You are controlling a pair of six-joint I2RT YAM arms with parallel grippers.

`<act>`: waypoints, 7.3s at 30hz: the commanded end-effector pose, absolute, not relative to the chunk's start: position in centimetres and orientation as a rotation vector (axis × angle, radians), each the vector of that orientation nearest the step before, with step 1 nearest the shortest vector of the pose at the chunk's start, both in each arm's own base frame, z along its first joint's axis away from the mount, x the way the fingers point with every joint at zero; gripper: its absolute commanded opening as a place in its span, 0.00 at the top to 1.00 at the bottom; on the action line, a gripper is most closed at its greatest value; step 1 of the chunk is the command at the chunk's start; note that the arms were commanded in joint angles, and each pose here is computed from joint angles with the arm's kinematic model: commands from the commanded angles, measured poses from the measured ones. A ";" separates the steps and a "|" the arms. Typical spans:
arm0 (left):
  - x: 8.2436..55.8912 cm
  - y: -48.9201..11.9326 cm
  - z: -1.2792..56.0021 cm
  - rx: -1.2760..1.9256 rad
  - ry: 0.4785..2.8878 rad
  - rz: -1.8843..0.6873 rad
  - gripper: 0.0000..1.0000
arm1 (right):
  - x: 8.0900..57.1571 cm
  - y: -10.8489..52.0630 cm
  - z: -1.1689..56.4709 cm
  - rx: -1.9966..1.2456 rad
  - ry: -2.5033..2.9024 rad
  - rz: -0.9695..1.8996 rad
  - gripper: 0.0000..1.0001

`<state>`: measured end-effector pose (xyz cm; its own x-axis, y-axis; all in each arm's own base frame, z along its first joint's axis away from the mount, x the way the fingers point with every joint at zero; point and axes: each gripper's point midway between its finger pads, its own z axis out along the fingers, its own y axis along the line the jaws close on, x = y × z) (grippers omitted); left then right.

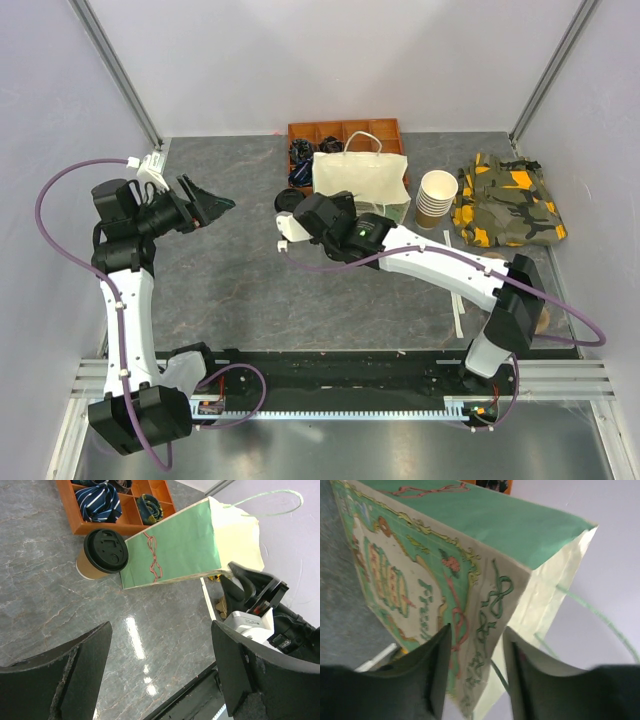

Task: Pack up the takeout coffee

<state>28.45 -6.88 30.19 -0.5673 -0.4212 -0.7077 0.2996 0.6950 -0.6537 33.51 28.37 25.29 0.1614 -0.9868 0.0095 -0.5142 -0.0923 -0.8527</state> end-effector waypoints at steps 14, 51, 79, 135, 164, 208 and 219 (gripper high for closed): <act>28.3 -7.1 30.7 -0.067 1.935 -0.975 0.11 | 28.7 27.5 40.6 -1.439 1.462 -0.364 0.15; 26.7 -9.8 27.4 0.132 1.950 -1.157 0.15 | 17.3 -9.7 19.9 -0.629 2.835 -0.101 0.35; 26.3 -10.3 27.4 0.143 1.951 -1.169 0.17 | 18.1 -14.8 11.2 -0.858 2.986 0.211 0.58; 26.7 -10.5 26.6 0.125 1.974 -1.170 0.18 | 17.9 -14.1 11.2 -0.901 2.986 0.328 1.00; 22.2 -22.8 37.1 0.979 1.547 -0.999 0.23 | 17.9 -11.5 9.7 -0.743 2.945 0.625 1.00; 15.6 -59.3 17.6 1.646 0.218 -0.432 0.59 | 20.5 -8.8 7.8 -0.727 2.819 0.888 1.00; 14.6 -61.6 16.1 1.608 0.138 -0.383 0.62 | 20.5 -8.8 7.4 -0.725 2.823 0.907 1.00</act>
<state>14.27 -60.28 12.74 0.8984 -0.0955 -0.4286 0.4053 -0.1950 0.8931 20.24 -10.02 7.34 -0.8878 -0.4179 -0.1925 -0.4574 0.7559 0.4684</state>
